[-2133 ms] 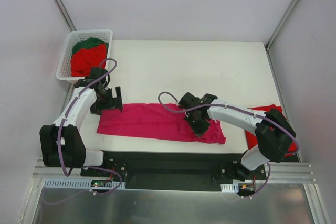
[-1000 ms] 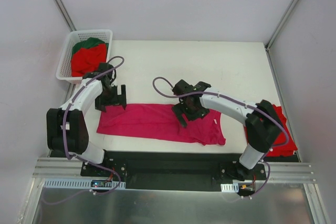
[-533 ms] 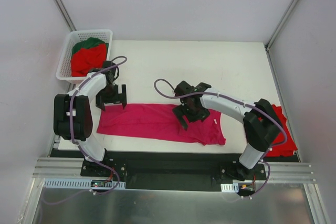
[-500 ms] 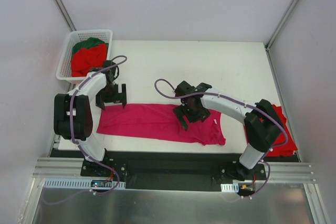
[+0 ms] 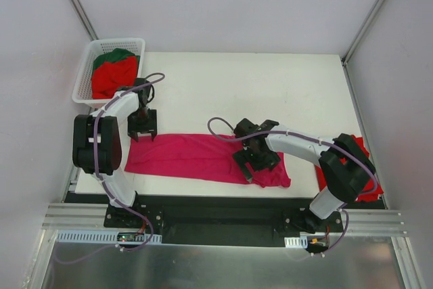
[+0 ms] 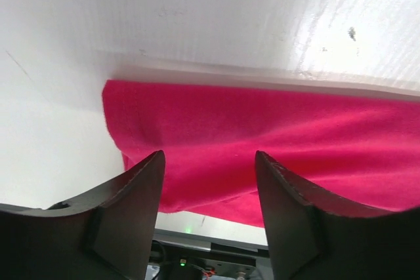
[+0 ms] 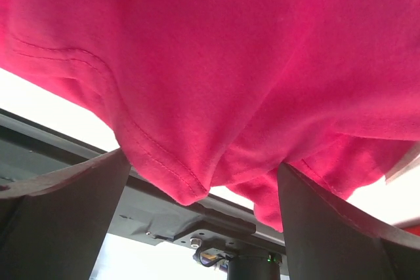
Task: Fold and stack the t-shirts
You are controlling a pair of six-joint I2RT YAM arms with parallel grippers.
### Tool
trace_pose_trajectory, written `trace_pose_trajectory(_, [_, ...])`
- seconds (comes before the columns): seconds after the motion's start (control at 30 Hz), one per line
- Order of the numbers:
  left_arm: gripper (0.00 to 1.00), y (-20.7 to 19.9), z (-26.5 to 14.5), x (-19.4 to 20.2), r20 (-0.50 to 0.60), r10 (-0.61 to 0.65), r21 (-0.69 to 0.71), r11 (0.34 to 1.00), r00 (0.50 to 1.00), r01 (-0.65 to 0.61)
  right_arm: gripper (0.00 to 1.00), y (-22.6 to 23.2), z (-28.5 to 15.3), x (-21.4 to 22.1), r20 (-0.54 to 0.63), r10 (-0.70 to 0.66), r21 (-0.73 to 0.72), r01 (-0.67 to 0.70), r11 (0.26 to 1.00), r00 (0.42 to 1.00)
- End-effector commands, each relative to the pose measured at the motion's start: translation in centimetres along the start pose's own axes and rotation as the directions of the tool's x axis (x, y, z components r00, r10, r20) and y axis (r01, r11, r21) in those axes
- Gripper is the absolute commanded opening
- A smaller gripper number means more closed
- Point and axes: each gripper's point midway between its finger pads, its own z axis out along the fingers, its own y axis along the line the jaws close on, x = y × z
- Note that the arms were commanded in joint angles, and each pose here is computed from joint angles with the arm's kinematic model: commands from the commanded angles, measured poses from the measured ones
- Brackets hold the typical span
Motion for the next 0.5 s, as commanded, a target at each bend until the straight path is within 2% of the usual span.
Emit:
trace_pose_trajectory(0.0, [0.55,1.4,0.1,0.3,-0.013,0.001,-0.040,0.999,1.000,-0.001,0.96,0.1,-0.5,-0.4,0.040,0.013,-0.015,-0.012,1.000,0.999])
trace_pose_trajectory(0.23, [0.52,3.2,0.2,0.2,-0.014,-0.022,-0.102,0.995,1.000,0.021,0.96,0.8,-1.1,0.5,0.029,0.015,-0.060,-0.014,0.998,0.999])
trace_pose_trajectory(0.37, [0.55,4.7,0.1,0.4,-0.018,-0.038,-0.174,0.984,0.999,0.034,0.96,0.8,-1.0,1.2,0.017,0.014,-0.069,-0.012,0.998,1.000])
trace_pose_trajectory(0.47, [0.55,5.3,-0.1,0.6,-0.017,-0.065,-0.174,0.983,0.998,0.061,0.96,0.8,-0.9,1.7,0.011,0.010,-0.069,-0.010,0.998,1.000])
